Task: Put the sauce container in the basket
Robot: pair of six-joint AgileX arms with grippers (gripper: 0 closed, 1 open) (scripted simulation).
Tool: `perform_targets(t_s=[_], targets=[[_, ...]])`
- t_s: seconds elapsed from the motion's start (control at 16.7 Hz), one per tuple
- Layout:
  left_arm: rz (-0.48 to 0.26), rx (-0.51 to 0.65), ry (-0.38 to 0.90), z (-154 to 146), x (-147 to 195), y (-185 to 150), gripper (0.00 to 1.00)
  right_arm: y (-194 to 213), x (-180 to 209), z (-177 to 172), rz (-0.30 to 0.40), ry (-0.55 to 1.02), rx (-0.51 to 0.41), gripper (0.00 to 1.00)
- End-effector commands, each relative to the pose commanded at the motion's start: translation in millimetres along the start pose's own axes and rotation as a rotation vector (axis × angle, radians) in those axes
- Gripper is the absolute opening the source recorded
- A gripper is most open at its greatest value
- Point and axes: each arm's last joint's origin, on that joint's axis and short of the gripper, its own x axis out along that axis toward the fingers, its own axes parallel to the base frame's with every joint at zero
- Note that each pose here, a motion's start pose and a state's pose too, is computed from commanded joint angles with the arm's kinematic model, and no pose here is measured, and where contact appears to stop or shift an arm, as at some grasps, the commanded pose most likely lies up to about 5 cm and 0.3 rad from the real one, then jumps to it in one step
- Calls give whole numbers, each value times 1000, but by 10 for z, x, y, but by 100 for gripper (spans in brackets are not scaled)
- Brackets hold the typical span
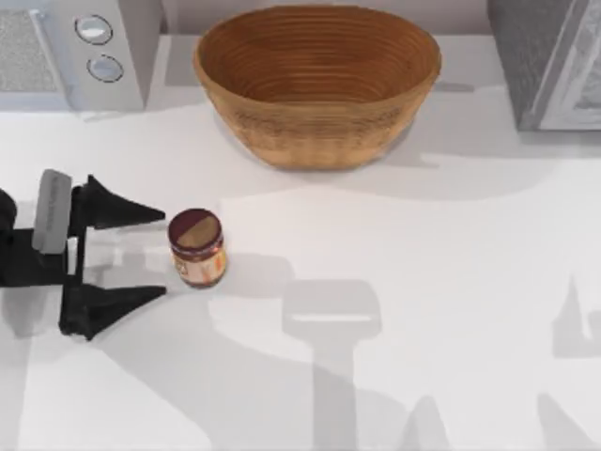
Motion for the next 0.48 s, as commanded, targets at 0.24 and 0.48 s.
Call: perform_targets(t_s=[0.24, 0.48], targets=[[2, 1, -7, -24, -1, 7, 100, 0, 0, 0, 0, 0, 0, 100], [-3, 0, -5, -23, 18, 5, 100, 0, 0, 0, 0, 0, 0, 100]])
